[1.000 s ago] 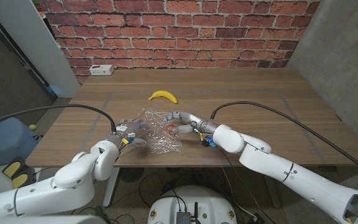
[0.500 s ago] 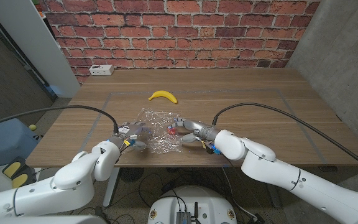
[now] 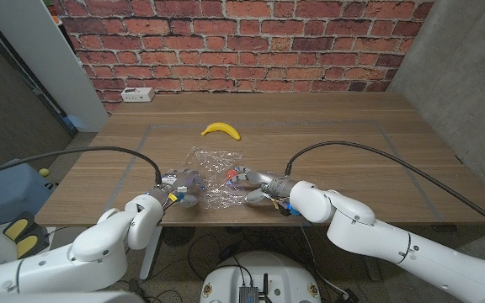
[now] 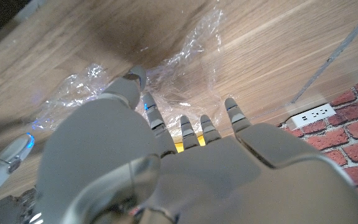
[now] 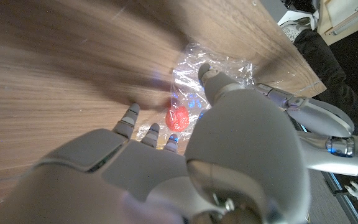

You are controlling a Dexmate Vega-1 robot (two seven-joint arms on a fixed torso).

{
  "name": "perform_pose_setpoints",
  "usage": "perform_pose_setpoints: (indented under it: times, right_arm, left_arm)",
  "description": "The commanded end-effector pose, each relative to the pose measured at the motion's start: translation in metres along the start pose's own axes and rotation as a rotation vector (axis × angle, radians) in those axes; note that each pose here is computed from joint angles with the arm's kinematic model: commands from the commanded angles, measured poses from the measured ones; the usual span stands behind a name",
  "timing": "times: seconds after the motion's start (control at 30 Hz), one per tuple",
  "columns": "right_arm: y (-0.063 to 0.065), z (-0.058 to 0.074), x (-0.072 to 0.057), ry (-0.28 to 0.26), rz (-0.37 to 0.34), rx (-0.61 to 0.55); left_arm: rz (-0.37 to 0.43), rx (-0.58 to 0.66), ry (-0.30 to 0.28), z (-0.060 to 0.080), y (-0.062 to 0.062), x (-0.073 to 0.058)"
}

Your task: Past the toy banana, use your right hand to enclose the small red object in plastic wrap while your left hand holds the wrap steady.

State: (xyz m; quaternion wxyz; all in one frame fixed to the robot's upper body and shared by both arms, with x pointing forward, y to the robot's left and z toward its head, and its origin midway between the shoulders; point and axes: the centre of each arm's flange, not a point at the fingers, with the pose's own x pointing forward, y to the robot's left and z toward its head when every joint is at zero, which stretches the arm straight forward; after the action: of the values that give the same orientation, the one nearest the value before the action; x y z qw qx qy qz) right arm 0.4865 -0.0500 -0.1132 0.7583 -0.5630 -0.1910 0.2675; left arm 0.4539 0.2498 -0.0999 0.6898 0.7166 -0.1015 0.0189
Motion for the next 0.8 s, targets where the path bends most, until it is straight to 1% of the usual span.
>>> perform_pose_setpoints:
  times: [0.03,0.17,0.27,0.33,0.43,0.57,0.8]
  right_arm:
    - [0.013,0.019,-0.001,-0.098,0.038,0.012]
    - [0.015,0.020,0.001,-0.113,0.046,0.031]
    - [0.019,0.020,0.005,-0.118,0.038,0.035]
    - [0.022,0.019,0.008,-0.116,0.022,0.025]
    - [0.026,0.018,0.012,-0.097,-0.026,-0.012]
    - [0.035,0.017,0.015,-0.072,-0.162,-0.120]
    - [0.052,0.005,0.021,-0.098,-0.430,-0.149]
  left_arm:
    - [0.010,-0.002,0.023,-0.001,-0.007,-0.003]
    - [0.013,0.012,0.039,-0.002,-0.007,-0.002]
    - [0.017,0.029,0.050,-0.002,-0.007,-0.002]
    - [0.021,0.041,0.057,-0.003,-0.007,-0.002]
    - [0.027,0.051,0.064,-0.003,-0.007,-0.001]
    - [0.040,0.059,0.068,-0.003,-0.006,-0.001]
    - [0.062,0.067,0.073,-0.003,-0.004,0.002]
